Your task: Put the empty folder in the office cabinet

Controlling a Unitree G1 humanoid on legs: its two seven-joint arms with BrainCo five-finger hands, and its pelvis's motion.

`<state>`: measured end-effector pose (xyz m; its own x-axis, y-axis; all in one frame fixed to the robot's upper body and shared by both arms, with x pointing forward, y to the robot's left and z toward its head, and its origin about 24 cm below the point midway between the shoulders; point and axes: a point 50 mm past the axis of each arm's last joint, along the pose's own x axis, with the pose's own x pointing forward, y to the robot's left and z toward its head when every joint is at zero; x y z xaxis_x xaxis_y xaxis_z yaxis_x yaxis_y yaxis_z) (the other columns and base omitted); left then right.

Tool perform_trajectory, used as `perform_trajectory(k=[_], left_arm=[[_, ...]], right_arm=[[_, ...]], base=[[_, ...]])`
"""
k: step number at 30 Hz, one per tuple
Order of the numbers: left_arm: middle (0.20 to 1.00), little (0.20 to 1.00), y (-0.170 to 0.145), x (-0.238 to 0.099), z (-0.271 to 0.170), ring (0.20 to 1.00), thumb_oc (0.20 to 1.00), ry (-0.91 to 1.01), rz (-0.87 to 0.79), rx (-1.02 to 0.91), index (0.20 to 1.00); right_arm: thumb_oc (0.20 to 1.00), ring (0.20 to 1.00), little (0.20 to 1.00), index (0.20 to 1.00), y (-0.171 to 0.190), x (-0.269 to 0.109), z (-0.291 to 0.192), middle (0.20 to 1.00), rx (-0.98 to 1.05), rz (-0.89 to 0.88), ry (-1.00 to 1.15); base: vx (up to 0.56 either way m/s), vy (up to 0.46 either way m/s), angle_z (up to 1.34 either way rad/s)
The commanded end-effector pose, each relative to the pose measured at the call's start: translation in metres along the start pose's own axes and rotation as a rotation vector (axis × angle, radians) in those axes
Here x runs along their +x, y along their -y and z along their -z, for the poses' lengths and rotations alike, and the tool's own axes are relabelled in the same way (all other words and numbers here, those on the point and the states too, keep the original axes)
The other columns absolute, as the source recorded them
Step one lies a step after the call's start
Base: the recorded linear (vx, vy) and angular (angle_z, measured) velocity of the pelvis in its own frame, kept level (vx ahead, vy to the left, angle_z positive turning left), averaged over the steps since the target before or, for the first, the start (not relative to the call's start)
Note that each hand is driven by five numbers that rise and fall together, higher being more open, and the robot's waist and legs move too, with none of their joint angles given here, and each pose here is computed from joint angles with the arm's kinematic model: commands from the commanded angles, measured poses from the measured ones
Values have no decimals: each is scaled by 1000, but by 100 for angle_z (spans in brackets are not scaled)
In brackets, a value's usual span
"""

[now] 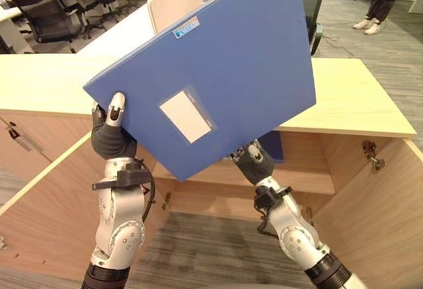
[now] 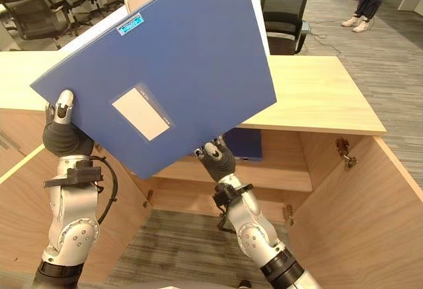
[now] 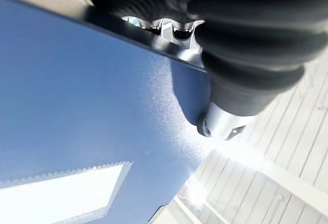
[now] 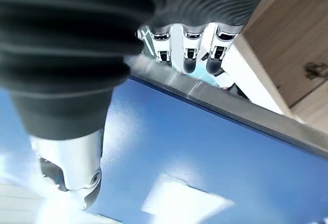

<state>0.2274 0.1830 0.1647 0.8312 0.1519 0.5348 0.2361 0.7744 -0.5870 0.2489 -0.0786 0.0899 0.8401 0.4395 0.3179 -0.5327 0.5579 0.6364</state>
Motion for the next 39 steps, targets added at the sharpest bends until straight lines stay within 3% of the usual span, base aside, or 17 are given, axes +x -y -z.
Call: perform_trajectory(k=[1,25,26,27,39], left_arm=[[200,200,9,2,-10,200,200,39,87,-6,200],[200,200,3,-10,16,200,200,-93,65,16,200],[200,200,3,-10,17,200,200,-96,64,16,200],[200,200,3,-10,17,200,200,-97,64,14,200],[200,200,1,-10,17,200,200,-89,56,19,200]], right_arm=[[1000,1000,1000,1000,-40,23,-32,1000,58,-176,216],[1000,1000,1000,1000,-48,30,-35,1000,70,-183,247],[507,507,507,507,-48,30,-34,507,69,-183,242],[200,200,200,200,-48,29,-34,200,70,-182,241],[200,200,200,200,-44,26,-29,200,70,-174,212]], base=[[0,0,0],[0,0,0],[0,0,0],[0,0,0],[0,0,0]])
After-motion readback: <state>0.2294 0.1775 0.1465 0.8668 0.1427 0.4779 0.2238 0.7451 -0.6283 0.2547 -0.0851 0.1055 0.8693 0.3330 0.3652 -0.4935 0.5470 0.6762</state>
